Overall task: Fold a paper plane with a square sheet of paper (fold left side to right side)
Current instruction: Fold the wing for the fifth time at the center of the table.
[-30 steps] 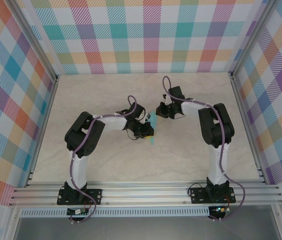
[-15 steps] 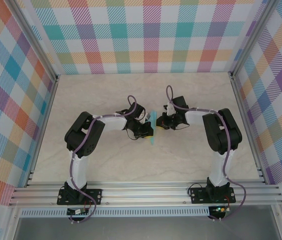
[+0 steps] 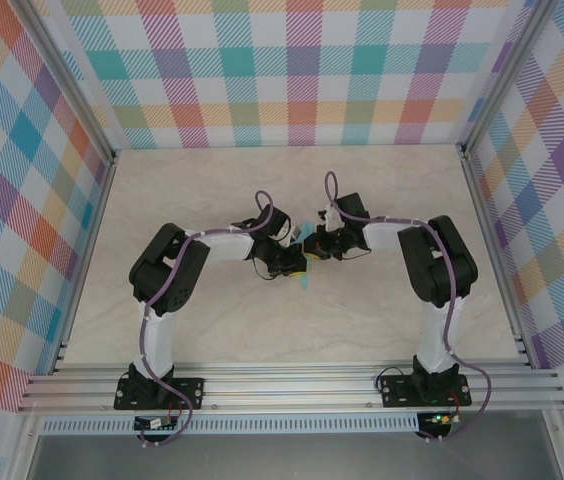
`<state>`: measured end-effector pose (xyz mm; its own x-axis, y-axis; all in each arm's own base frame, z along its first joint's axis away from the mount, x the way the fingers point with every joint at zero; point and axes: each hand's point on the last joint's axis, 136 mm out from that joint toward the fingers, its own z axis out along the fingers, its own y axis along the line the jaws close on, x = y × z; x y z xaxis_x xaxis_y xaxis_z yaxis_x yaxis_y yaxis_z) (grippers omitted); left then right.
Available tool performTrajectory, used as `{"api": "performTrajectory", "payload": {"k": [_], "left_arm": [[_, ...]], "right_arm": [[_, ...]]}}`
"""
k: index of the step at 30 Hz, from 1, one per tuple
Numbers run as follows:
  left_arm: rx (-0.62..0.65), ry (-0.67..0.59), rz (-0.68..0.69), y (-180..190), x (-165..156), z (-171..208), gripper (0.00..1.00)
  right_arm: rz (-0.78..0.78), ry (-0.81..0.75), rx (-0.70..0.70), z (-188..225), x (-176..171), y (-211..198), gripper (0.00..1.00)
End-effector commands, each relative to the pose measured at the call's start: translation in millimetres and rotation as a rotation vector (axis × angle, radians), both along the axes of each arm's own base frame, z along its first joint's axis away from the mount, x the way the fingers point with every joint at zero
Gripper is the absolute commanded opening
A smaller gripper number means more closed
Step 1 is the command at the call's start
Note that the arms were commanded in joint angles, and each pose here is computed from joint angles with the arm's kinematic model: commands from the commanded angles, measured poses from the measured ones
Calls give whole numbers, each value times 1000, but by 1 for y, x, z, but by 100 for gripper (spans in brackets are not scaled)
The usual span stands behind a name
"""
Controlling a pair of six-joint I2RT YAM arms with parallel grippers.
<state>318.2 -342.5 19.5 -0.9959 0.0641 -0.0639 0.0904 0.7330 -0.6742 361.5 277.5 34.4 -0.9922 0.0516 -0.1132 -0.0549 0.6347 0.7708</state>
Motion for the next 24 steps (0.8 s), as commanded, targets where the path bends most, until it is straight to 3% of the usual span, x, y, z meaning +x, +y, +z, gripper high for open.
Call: {"api": "performTrajectory", "payload": {"k": [1,12,24], "left_arm": [[154,104,-3,23,-27,-39,0],[156,108,-6,23,-28,-40,0],[154,108,-9,23,-29,-39,0]], "right_arm": [[0,-26,-34,-7,12,3,4],[-4,-82,-218,-27,30,-15,4],[-15,-140,-248,-20,70,-16,4]]}}
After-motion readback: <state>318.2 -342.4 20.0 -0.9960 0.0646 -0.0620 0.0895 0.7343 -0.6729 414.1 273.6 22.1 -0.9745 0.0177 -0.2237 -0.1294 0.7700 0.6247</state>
